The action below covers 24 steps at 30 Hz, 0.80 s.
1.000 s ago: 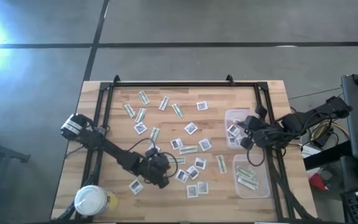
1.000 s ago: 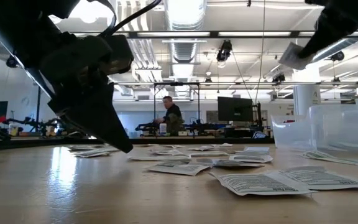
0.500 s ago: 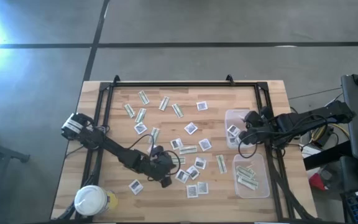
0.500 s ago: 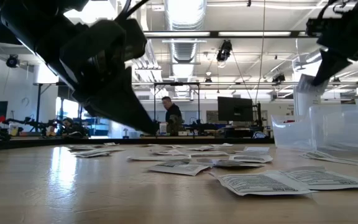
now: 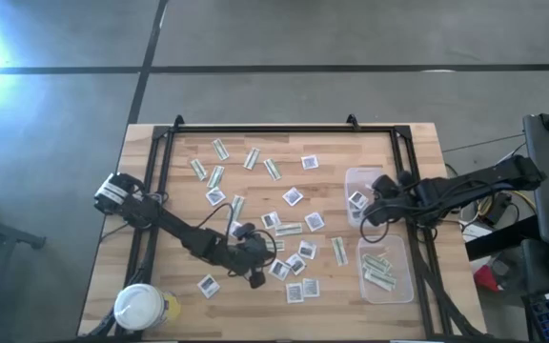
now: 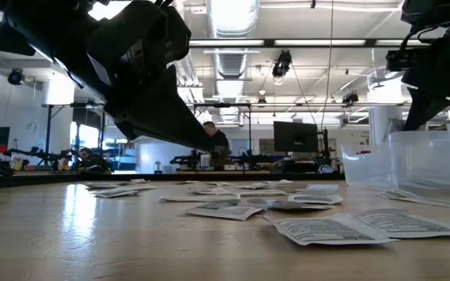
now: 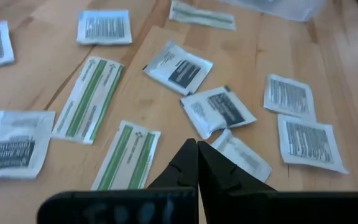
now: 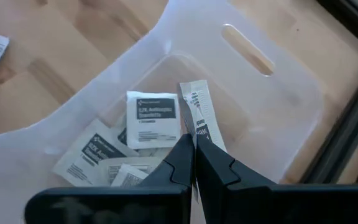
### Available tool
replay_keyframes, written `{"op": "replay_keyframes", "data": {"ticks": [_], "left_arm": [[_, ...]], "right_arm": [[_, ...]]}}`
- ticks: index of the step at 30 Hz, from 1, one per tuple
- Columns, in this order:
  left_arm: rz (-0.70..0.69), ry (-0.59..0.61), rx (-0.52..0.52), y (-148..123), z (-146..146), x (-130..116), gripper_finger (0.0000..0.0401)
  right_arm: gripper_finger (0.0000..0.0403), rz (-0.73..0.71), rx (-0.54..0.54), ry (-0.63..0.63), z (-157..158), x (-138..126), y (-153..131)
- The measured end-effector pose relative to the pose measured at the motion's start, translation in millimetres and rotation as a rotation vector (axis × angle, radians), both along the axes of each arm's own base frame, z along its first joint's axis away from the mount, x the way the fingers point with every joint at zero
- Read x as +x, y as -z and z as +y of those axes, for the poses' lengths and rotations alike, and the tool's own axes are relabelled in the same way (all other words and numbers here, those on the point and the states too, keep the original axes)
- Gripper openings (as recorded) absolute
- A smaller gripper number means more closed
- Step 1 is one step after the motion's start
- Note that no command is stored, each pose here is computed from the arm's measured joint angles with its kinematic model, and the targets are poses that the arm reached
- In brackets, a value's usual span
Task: Pick & Place First Aid Supplies
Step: Put the towelette pack into the top bin
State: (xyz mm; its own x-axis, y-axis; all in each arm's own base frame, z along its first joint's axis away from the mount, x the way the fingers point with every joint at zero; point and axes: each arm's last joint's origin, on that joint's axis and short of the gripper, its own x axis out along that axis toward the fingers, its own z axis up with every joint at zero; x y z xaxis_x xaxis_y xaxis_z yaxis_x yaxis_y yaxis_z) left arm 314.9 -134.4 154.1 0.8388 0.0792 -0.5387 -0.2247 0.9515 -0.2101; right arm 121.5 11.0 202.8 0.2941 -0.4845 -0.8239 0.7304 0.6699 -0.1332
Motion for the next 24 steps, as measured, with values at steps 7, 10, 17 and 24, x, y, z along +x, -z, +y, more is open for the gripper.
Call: {"op": "replay_keyframes", "data": {"ticks": [7, 10, 17, 24], "left_arm": [[-0.027, 0.038, 0.047, -3, 0, 2, 0.0001], [-0.030, 0.048, 0.066, -3, 0, 3, 0.0001], [-0.029, 0.035, 0.076, -3, 8, 6, 0.0001], [-0.052, 0.038, 0.082, -11, 8, 11, 0.0001]], "right_arm": [[0.0008, 0.000, 0.023, -0.002, 1, 5, 9], [0.0008, 0.023, 0.021, -0.001, 2, 7, 12], [0.0008, 0.056, 0.014, -0.002, 3, 12, 18], [0.0008, 0.096, 0.007, -0.001, 4, 16, 23]]}}
